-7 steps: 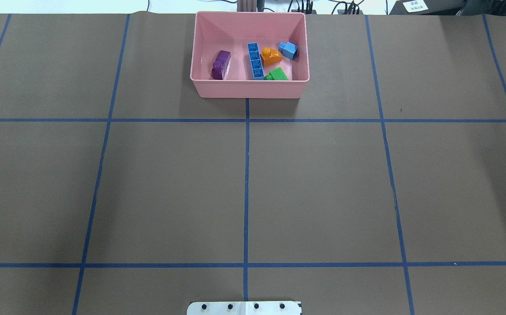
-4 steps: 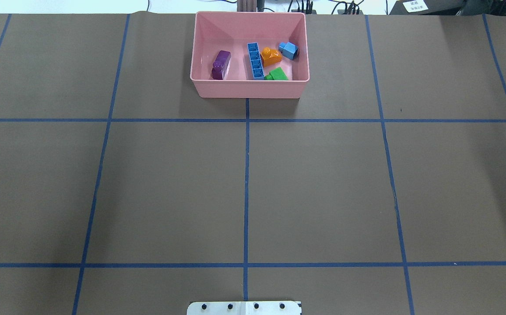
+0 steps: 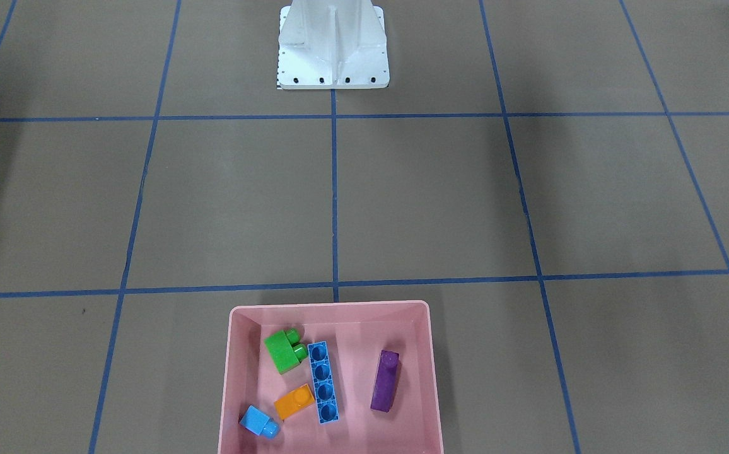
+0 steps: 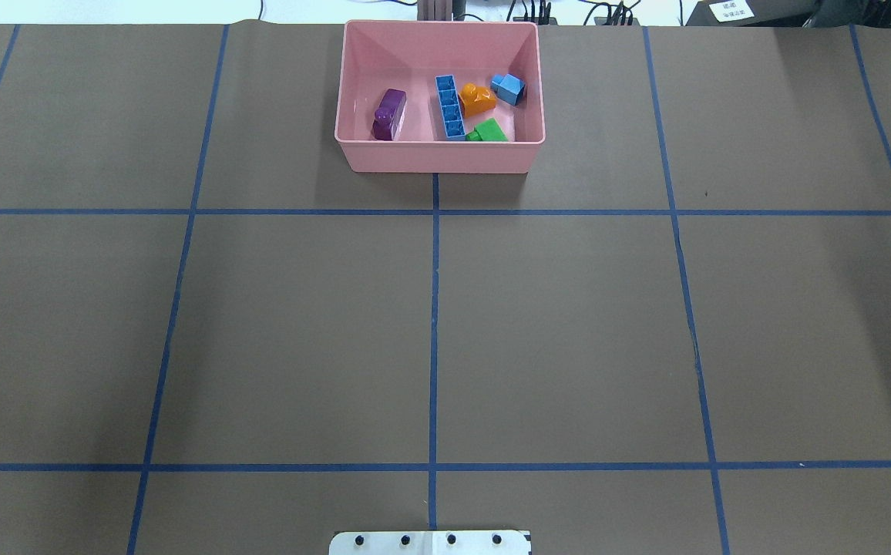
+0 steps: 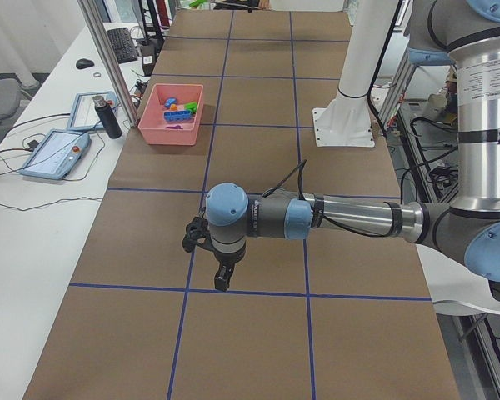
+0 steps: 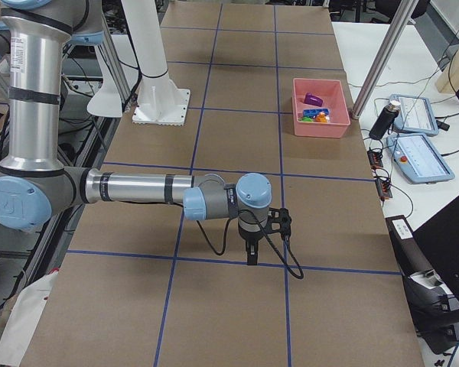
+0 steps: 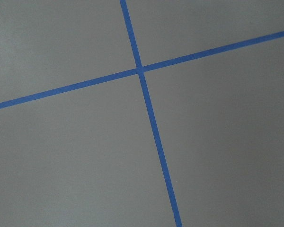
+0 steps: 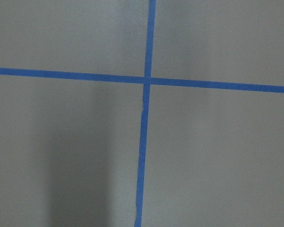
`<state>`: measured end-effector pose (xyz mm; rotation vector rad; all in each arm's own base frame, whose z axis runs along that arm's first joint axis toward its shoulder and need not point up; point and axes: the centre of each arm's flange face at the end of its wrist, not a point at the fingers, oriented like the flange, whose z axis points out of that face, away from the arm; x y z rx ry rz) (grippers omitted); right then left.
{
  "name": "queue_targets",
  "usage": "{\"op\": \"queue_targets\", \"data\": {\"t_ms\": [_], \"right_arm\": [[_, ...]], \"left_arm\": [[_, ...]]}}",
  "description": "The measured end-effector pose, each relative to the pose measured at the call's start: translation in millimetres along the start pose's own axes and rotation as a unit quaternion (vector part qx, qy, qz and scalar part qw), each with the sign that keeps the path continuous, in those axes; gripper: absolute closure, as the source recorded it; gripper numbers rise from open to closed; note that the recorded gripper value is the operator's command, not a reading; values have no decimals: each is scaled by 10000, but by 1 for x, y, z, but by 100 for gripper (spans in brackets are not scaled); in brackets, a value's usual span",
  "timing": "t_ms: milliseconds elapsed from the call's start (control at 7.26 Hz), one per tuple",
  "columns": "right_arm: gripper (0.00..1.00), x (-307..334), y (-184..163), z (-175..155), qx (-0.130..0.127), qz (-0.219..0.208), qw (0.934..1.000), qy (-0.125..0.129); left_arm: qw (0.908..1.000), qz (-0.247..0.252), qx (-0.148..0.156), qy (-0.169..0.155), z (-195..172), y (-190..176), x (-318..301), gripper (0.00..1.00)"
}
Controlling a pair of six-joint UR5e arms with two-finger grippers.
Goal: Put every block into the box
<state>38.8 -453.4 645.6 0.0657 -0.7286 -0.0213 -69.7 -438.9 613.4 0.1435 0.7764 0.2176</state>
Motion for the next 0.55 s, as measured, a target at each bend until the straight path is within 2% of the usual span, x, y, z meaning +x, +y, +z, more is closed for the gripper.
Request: {"op": "queue_targets", "data": {"t_ms": [551], "right_arm": [[0,0,0,0,2,-6,10000,0]], "left_arm": [[10000,4,2,-8,0,0,0,0]]}}
